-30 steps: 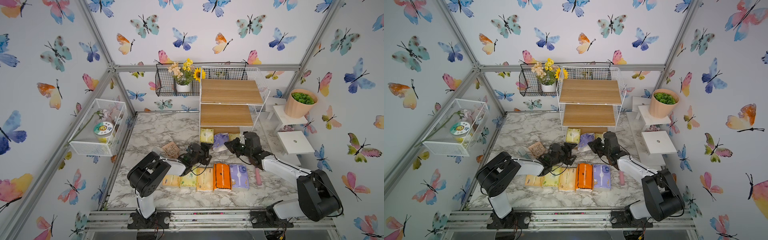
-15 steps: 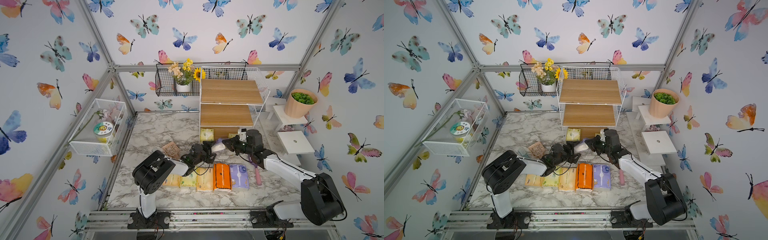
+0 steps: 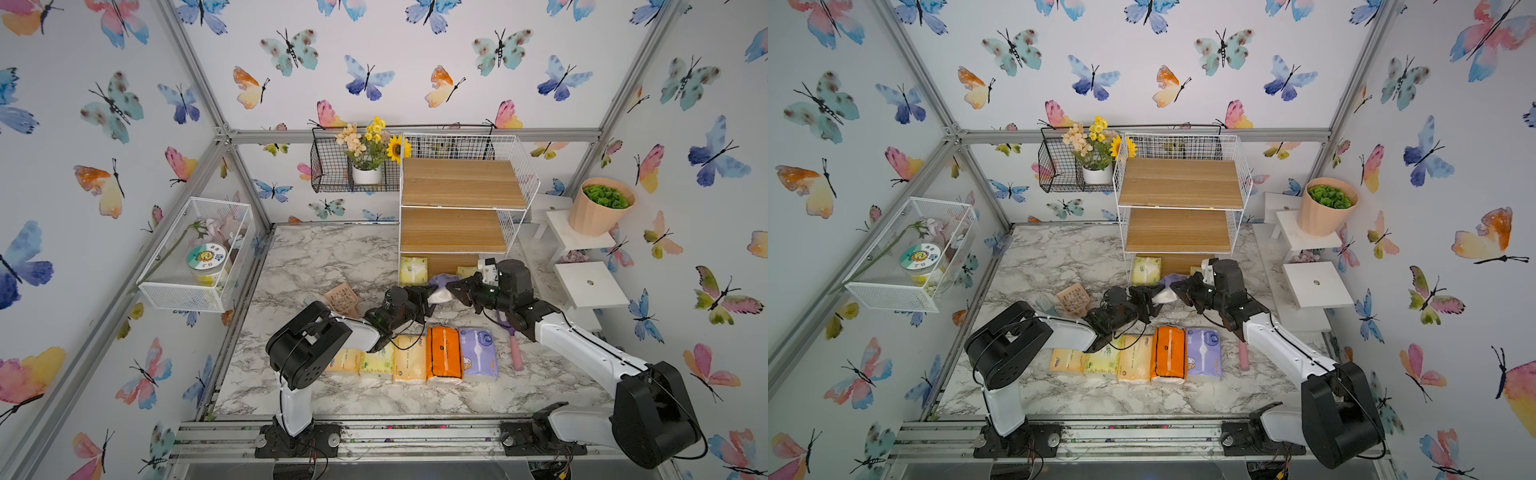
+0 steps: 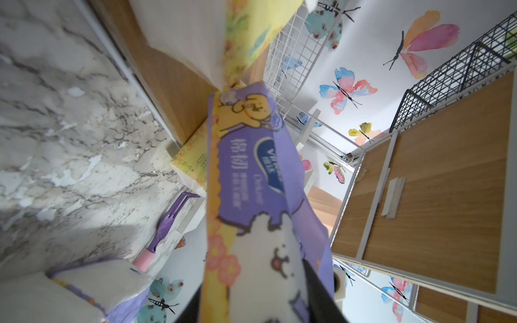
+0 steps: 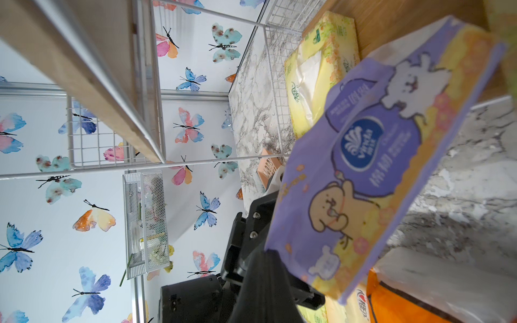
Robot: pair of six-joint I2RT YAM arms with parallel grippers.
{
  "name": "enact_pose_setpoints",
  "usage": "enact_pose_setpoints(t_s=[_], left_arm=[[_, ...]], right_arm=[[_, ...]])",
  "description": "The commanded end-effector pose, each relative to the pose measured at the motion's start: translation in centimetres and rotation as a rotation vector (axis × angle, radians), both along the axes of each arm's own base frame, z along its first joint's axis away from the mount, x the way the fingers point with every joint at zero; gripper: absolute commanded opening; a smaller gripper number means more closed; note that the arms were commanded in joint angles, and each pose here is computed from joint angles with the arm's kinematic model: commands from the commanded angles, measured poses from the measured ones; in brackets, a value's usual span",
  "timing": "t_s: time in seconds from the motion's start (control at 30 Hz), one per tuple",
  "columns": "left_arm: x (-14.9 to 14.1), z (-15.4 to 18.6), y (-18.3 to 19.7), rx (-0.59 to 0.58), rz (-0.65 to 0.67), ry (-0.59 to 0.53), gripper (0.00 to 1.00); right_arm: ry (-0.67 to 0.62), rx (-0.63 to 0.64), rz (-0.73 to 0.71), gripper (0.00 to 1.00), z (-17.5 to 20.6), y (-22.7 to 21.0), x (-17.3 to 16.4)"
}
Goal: Remove the tissue boxes from the shelf
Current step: Pick up a box of tissues from the shelf.
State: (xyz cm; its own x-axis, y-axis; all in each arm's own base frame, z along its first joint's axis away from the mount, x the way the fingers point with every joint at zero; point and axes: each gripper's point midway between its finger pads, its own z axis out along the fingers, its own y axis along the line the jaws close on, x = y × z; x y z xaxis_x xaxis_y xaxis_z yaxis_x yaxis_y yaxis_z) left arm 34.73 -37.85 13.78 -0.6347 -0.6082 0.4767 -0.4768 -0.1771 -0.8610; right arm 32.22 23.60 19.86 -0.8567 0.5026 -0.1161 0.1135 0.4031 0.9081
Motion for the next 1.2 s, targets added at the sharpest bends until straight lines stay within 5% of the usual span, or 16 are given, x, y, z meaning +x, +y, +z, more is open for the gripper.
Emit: enact_pose_setpoints(t_s=[0.0,0.17,0.4,0.53,0.8,1.17], left_arm=[[0.2,1.4,0.2,-0.006,0.027,-0.055,0.30],[-0.5,1.8,0.4,0.014,0.011,-0.082,0.22],[-2.2,3.3,1.5,0.055,0.007,-0.143,0.17],[-3.6,4.7,2.4,0.071,-0.012,-0.212,0.17],[-7.0,7.4,5.3,0.145,-0.043,-0.362,0.17],[-8.9,11.1,7.4,0.196,-0.050,-0.518,0.17]], right_arm=[[-0.020,-0.013,0.023,0.03,0.6,-0.3,-0.7],[-0.012,-0.032,0.010,0.10,0.7,-0.9,-1.4],[-0.024,-0.154,-0.046,0.73,1.7,-3.1,-2.2],[0.005,-0.202,-0.088,0.91,1.3,-4.6,-3.4],[0.061,-0.053,-0.040,0.95,1.4,-3.1,-4.6],[0.068,0.120,0.098,0.85,4.3,-0.1,-4.7]])
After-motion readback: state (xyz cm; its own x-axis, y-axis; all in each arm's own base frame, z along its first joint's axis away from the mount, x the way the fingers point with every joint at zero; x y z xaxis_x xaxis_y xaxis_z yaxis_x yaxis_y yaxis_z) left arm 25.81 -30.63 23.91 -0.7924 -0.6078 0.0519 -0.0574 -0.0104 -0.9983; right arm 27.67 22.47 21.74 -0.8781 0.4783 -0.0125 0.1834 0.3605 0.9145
